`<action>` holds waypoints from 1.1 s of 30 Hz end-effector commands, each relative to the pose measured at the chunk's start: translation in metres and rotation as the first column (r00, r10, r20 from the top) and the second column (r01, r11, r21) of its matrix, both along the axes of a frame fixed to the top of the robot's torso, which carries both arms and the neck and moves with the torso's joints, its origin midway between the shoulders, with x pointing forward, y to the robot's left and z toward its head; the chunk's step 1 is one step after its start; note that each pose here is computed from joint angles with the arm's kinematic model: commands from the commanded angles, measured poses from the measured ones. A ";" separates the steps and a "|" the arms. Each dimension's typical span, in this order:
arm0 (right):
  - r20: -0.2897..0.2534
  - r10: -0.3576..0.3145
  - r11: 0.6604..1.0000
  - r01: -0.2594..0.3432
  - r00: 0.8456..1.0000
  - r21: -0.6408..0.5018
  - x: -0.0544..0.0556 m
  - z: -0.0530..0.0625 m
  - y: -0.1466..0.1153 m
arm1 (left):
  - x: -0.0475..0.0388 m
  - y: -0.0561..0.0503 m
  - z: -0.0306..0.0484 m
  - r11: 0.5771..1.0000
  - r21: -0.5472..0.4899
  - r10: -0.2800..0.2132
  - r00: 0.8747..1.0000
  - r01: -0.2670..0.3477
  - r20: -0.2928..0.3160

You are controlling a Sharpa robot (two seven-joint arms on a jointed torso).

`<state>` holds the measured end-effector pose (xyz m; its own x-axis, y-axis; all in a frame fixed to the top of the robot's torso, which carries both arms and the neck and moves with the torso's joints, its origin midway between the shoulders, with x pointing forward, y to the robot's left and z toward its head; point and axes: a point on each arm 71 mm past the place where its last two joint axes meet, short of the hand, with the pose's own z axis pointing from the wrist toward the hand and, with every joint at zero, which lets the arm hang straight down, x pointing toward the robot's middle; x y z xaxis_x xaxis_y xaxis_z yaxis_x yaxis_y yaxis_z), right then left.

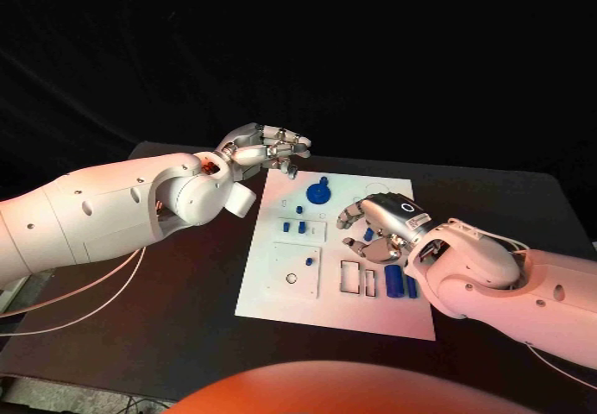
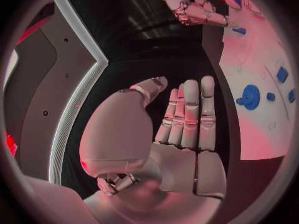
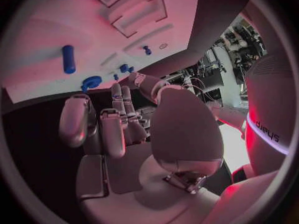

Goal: Assemble the parts on the task board

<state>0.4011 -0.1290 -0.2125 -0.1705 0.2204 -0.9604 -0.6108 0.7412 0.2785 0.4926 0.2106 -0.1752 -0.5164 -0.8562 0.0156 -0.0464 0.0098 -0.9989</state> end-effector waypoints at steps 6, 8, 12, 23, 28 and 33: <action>-0.059 -0.106 0.990 0.100 0.993 -0.103 0.021 0.008 -0.037 | -0.0013 -0.002 -0.0001 1.000 -0.009 -0.020 1.000 0.020 -0.003; -0.062 -0.113 0.986 0.104 0.992 -0.129 0.024 0.008 -0.041 | -0.0014 -0.002 -0.0002 1.000 -0.009 -0.021 1.000 0.021 -0.003; -0.067 -0.112 0.980 0.099 0.991 -0.174 0.029 0.006 -0.044 | -0.0015 -0.002 -0.0003 1.000 -0.008 -0.021 1.000 0.021 -0.003; -0.090 -0.102 0.971 0.080 0.991 -0.224 0.034 -0.004 -0.040 | -0.0018 -0.002 -0.0004 1.000 -0.008 -0.022 1.000 0.022 -0.005; -0.102 -0.092 0.972 0.067 0.991 -0.225 0.033 -0.008 -0.036 | -0.0019 -0.001 -0.0003 1.000 -0.007 -0.021 1.000 0.021 -0.005; -0.111 -0.085 0.972 0.058 0.990 -0.226 0.033 -0.011 -0.032 | -0.0019 -0.001 -0.0004 1.000 -0.007 -0.021 1.000 0.021 -0.005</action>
